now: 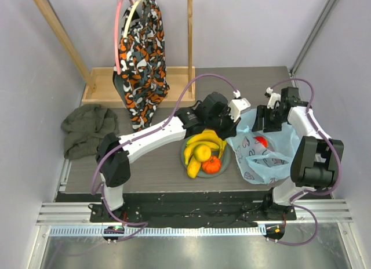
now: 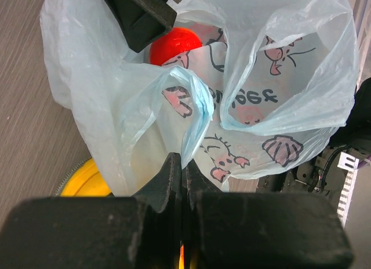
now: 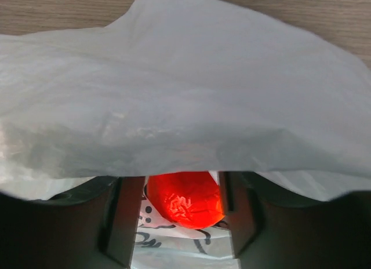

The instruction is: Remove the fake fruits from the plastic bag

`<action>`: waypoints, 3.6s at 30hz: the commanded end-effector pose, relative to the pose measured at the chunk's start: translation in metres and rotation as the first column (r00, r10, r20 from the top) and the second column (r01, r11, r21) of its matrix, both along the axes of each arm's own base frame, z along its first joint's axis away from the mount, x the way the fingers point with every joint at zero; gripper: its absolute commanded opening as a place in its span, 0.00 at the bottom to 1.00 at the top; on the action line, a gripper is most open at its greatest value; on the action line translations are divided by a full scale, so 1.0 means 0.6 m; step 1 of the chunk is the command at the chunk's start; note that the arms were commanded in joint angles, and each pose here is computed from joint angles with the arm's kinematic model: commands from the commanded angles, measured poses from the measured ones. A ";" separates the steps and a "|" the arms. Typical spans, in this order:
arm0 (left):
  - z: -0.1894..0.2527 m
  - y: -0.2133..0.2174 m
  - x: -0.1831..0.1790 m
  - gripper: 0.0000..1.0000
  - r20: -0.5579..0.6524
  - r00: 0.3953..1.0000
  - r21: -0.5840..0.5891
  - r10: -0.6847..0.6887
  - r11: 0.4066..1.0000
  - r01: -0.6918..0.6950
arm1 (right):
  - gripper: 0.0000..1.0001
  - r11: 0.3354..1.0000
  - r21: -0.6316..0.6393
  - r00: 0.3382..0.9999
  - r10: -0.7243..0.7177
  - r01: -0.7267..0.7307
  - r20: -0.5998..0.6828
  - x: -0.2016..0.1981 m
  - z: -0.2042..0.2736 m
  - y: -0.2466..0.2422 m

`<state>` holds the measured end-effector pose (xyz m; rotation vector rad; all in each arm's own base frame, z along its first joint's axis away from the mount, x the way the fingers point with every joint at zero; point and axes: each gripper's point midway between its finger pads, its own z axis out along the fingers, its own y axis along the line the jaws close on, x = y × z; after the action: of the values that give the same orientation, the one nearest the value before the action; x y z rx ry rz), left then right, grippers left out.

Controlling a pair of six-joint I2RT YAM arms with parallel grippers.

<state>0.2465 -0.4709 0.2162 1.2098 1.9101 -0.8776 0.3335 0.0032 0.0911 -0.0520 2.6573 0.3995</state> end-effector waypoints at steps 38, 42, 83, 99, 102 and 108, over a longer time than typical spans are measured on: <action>0.025 -0.032 0.015 0.00 0.042 0.999 -0.048 -0.019 0.999 0.021 | 0.84 0.973 -0.106 0.935 0.165 -0.207 -0.315 -0.138 -0.026 -0.002; 0.026 -0.040 0.012 0.00 0.053 0.998 -0.048 -0.029 0.998 0.032 | 0.79 0.966 -0.128 0.919 0.165 -0.224 -0.358 -0.151 -0.050 -0.007; 0.049 -0.065 0.019 0.00 0.106 0.993 -0.075 -0.056 0.995 0.064 | 0.61 0.862 -0.028 0.843 0.487 -0.506 -0.229 -0.154 -0.007 0.007; 0.038 -0.068 0.018 0.00 0.089 0.994 -0.069 -0.058 0.996 0.064 | 0.75 0.891 -0.125 0.868 0.379 -0.435 -0.322 -0.174 -0.081 -0.025; 0.038 -0.067 0.018 0.00 0.089 0.994 -0.067 -0.055 0.996 0.061 | 0.70 0.895 -0.140 0.878 0.367 -0.423 -0.306 -0.165 -0.087 -0.027; 0.037 -0.063 0.022 0.00 0.098 0.994 -0.061 -0.046 0.997 0.052 | 0.42 0.899 -0.152 0.902 0.377 -0.411 -0.208 -0.131 -0.032 -0.025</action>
<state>0.2588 -0.5067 0.2262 1.2505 1.8161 -0.8771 0.2206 0.0005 0.0547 -0.6437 2.9785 0.4125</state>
